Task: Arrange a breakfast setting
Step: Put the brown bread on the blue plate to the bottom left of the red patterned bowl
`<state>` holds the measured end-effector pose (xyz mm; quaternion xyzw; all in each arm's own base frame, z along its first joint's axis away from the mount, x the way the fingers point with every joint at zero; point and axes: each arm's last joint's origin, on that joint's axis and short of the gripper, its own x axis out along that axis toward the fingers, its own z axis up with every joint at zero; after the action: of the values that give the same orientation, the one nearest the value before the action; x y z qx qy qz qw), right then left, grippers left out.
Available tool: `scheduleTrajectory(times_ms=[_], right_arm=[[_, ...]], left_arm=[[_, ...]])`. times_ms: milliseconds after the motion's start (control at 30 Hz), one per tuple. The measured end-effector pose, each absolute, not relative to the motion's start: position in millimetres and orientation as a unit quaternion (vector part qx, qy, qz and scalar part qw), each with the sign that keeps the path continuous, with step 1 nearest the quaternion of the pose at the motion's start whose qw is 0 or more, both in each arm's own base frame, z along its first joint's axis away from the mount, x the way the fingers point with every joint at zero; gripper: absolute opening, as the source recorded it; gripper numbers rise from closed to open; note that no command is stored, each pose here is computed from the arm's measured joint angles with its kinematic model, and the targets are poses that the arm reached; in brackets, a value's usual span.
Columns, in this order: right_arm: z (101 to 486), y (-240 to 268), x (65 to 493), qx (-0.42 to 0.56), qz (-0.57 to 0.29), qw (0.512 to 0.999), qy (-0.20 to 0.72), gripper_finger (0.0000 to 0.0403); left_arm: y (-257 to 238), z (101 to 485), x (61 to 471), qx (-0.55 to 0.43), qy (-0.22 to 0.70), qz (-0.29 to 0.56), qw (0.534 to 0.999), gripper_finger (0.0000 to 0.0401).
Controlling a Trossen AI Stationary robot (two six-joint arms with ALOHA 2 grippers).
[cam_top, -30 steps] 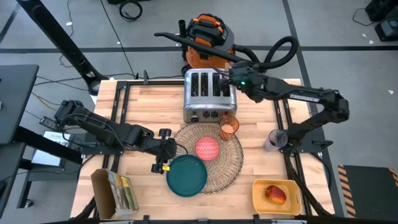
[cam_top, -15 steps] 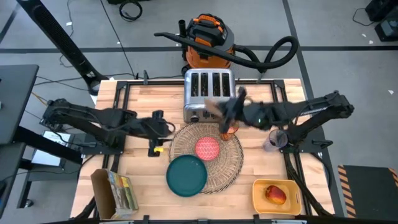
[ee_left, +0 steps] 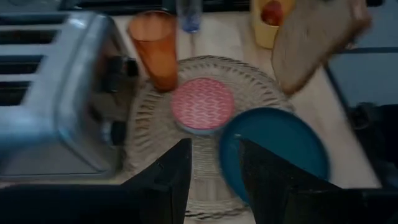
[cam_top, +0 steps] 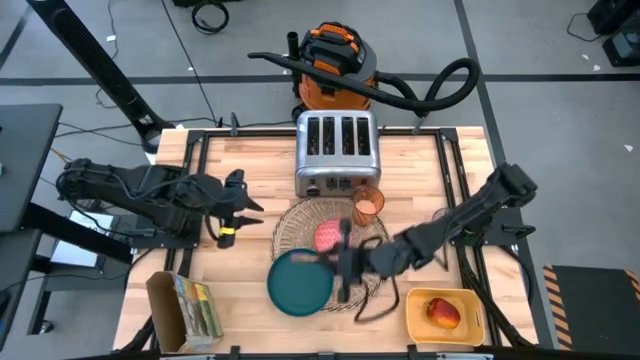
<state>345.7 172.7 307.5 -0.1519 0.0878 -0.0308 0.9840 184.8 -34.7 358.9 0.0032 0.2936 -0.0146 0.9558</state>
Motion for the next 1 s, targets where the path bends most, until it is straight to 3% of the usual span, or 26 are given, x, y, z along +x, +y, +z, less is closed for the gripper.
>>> scheduleTrajectory(times_ms=[200,633,833,1000], right_arm=[[252.4,204.5,368.9,-0.240,0.017,0.966,0.093,0.0018],[153.2,231.9,392.9,-0.394,-0.009,0.914,0.098,0.0019],[129.0,228.9,396.0,-0.426,-0.033,0.895,0.128,0.0020],[121.9,225.9,398.5,-0.398,-0.024,0.907,0.136,0.0031]], left_arm=[[-51.5,355.4,183.6,-0.011,0.305,-0.063,0.950,0.0139],[-104.2,349.2,180.4,-0.026,0.300,-0.090,0.949,0.0139],[-123.8,339.7,189.4,-0.011,0.302,-0.088,0.949,0.0139],[-132.0,331.5,201.0,-0.007,0.308,-0.085,0.948,0.0139]])
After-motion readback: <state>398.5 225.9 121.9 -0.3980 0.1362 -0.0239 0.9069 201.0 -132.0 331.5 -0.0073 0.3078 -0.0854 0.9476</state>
